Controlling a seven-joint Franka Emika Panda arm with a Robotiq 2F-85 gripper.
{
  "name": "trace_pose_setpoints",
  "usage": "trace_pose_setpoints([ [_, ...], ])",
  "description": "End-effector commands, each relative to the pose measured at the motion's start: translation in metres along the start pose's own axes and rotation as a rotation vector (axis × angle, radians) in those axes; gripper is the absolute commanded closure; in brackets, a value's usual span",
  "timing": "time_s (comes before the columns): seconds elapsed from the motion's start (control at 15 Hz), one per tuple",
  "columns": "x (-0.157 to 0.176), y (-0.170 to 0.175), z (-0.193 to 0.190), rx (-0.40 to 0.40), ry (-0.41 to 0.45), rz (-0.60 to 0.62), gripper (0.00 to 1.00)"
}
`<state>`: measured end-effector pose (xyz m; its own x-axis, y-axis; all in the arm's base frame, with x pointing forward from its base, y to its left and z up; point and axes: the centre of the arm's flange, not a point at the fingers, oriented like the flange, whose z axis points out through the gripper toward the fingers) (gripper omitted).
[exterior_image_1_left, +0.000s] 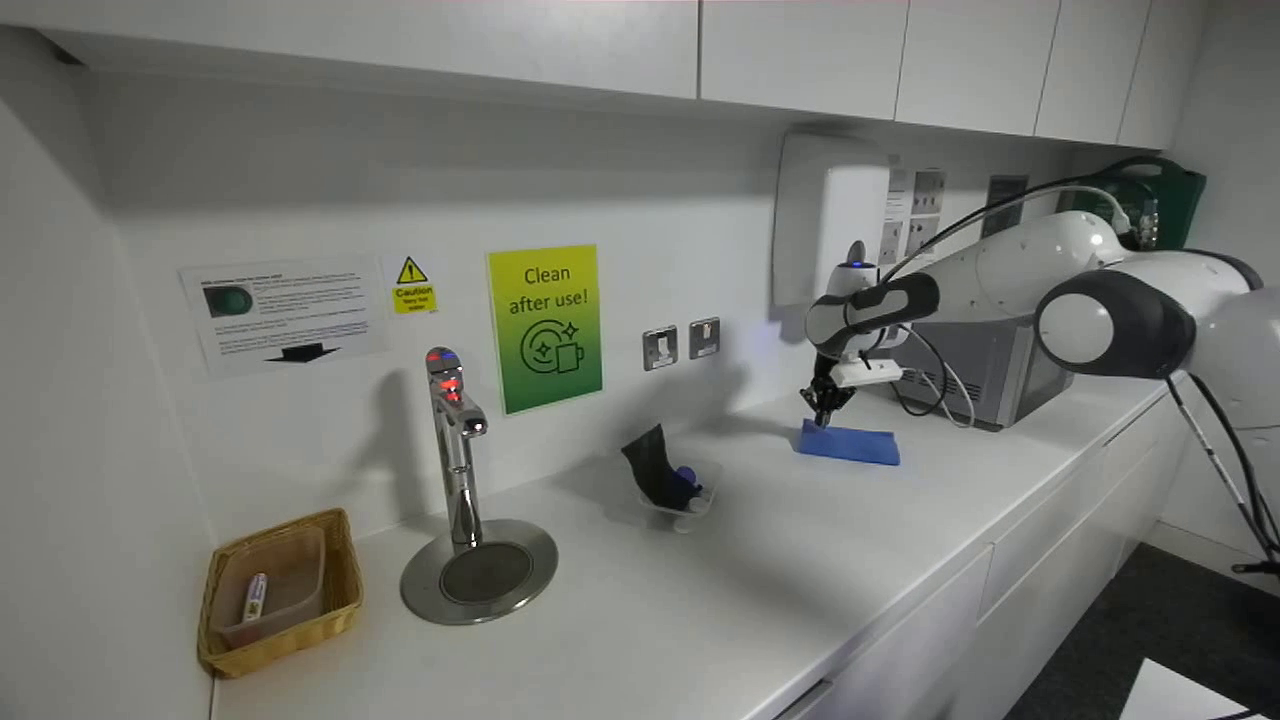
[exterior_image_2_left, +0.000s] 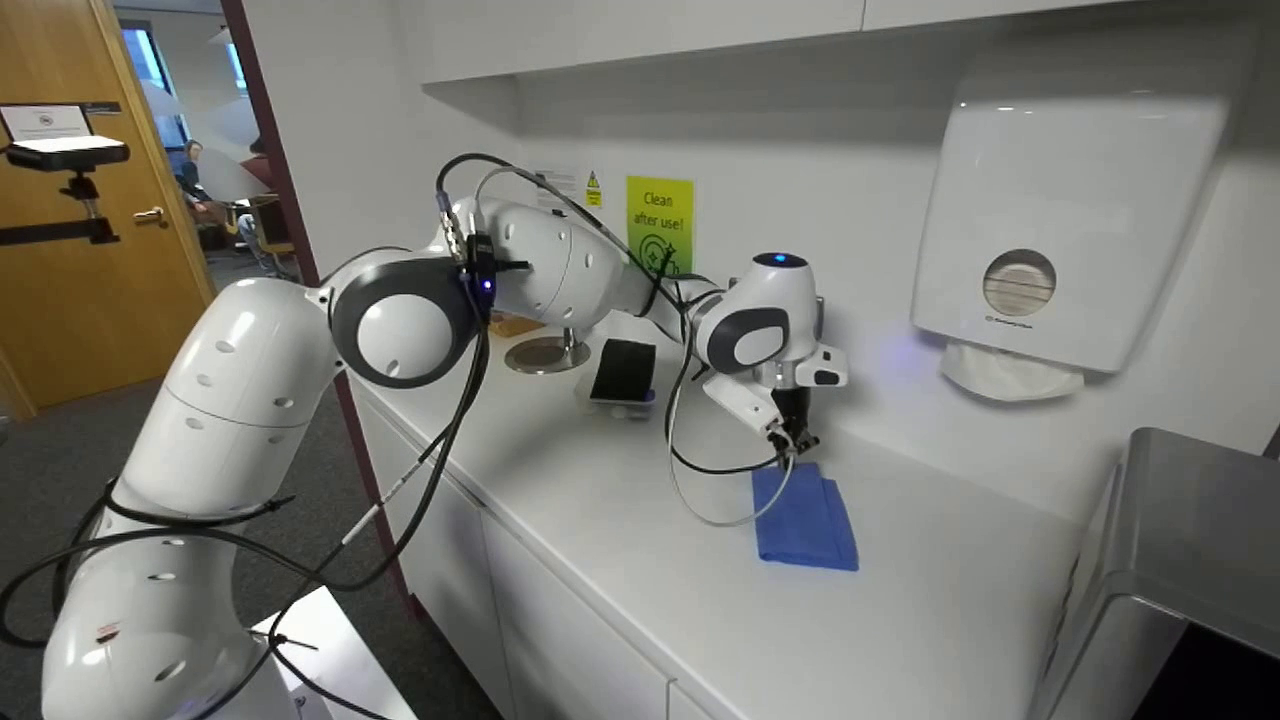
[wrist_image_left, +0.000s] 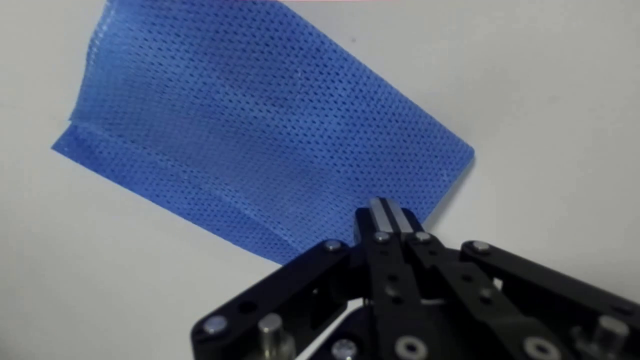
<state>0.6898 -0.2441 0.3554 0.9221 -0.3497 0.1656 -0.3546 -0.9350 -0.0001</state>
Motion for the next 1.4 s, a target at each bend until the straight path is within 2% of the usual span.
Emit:
trace_pose_setpoints([
  [0.0,-0.018,-0.033,-0.041,-0.001,0.062,-0.104,1.00],
  [0.2,-0.040,-0.049,-0.065,-0.011,0.071,-0.152,1.00],
  [0.53,-0.105,-0.057,-0.088,0.038,0.018,-0.204,1.00],
  [0.87,-0.162,-0.054,-0.099,0.005,0.000,-0.220,1.00],
  [0.93,-0.170,-0.054,-0.101,-0.015,0.005,-0.223,0.74],
  [1.0,-0.126,-0.060,-0.084,0.011,-0.030,-0.208,0.72],
  [1.07,-0.133,-0.059,-0.086,0.010,-0.032,-0.210,0.91],
  [1.2,-0.132,-0.059,-0.084,0.010,-0.034,-0.210,0.75],
  [1.33,-0.132,-0.059,-0.079,0.009,-0.042,-0.210,0.72],
])
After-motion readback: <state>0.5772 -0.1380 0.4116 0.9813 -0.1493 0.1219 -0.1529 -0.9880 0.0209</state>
